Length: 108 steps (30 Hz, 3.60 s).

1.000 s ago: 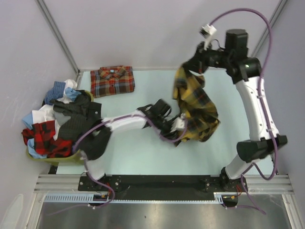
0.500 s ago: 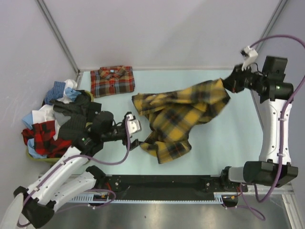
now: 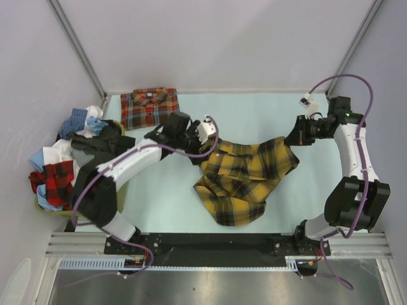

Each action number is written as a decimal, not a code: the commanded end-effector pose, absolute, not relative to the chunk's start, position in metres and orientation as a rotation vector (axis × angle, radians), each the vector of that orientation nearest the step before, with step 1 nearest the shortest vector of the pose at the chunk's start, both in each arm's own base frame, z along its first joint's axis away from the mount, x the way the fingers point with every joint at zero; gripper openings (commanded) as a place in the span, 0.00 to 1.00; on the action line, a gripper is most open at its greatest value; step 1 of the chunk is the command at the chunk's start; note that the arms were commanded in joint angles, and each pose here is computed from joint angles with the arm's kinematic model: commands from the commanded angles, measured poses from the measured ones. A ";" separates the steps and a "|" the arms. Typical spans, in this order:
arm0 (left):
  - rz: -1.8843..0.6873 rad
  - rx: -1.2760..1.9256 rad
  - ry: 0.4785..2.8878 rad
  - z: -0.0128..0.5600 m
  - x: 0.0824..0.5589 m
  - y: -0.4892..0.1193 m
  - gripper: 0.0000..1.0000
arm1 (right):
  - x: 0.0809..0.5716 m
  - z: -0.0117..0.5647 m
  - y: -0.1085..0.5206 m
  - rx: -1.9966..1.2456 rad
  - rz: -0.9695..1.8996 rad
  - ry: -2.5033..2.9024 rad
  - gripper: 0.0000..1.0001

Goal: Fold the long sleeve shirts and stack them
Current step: Flatten the shirt out

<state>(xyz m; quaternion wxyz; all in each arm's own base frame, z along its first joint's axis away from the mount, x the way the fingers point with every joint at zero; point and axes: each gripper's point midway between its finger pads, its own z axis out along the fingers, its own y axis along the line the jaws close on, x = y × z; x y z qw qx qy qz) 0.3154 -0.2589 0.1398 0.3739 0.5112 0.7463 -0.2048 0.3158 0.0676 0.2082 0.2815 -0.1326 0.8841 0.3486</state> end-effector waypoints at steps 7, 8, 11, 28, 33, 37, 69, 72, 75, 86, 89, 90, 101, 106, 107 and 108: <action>-0.316 1.858 1.750 0.112 0.366 -0.248 0.78 | 0.320 0.233 0.041 -0.302 0.886 2.290 0.00; -0.309 1.891 1.714 0.113 0.363 -0.247 0.78 | 0.320 0.233 0.040 -0.295 0.889 2.292 0.00; -0.276 1.964 1.657 0.104 0.361 -0.244 0.82 | 0.322 0.230 0.039 -0.285 0.897 2.295 0.00; 0.101 1.801 1.388 0.083 0.384 -0.261 0.83 | 0.339 0.220 0.006 -0.161 0.898 2.316 0.00; 0.207 1.671 1.387 0.098 0.409 -0.264 0.76 | 0.340 0.217 0.005 -0.155 0.907 2.322 0.00; 0.227 1.655 1.354 0.112 0.412 -0.265 0.67 | 0.342 0.217 0.005 -0.152 0.912 2.326 0.00; -0.274 1.562 2.233 0.081 0.362 -0.119 0.00 | 0.364 0.145 0.018 -0.586 0.492 2.459 0.81; -0.276 1.565 2.240 0.079 0.362 -0.119 0.00 | 0.363 0.162 0.052 -0.793 0.406 2.300 0.81; -0.272 1.578 2.253 0.074 0.361 -0.117 0.00 | 0.366 0.165 0.100 -0.963 0.377 2.202 0.81; -0.271 1.576 2.236 0.078 0.361 -0.118 0.00 | 0.398 0.117 0.169 -1.215 0.408 2.217 0.83; -0.269 1.575 2.232 0.078 0.361 -0.118 0.00 | 0.402 0.095 0.172 -1.236 0.440 2.266 0.80; -0.268 1.570 2.232 0.079 0.362 -0.118 0.00 | 0.402 0.090 0.173 -1.240 0.457 2.275 0.73; -0.241 1.570 2.237 0.077 0.361 -0.114 0.00 | 0.506 0.185 0.111 -0.481 0.731 2.220 0.00; -0.250 1.552 2.252 0.077 0.364 -0.116 0.00 | 0.537 0.183 0.079 -0.223 0.802 2.215 0.51; -0.247 1.540 2.247 0.081 0.368 -0.117 0.00 | 0.533 0.178 0.075 -0.244 0.783 2.233 0.74; -0.251 1.535 2.252 0.081 0.369 -0.117 0.00 | 0.525 0.178 0.069 -0.220 0.804 2.255 0.76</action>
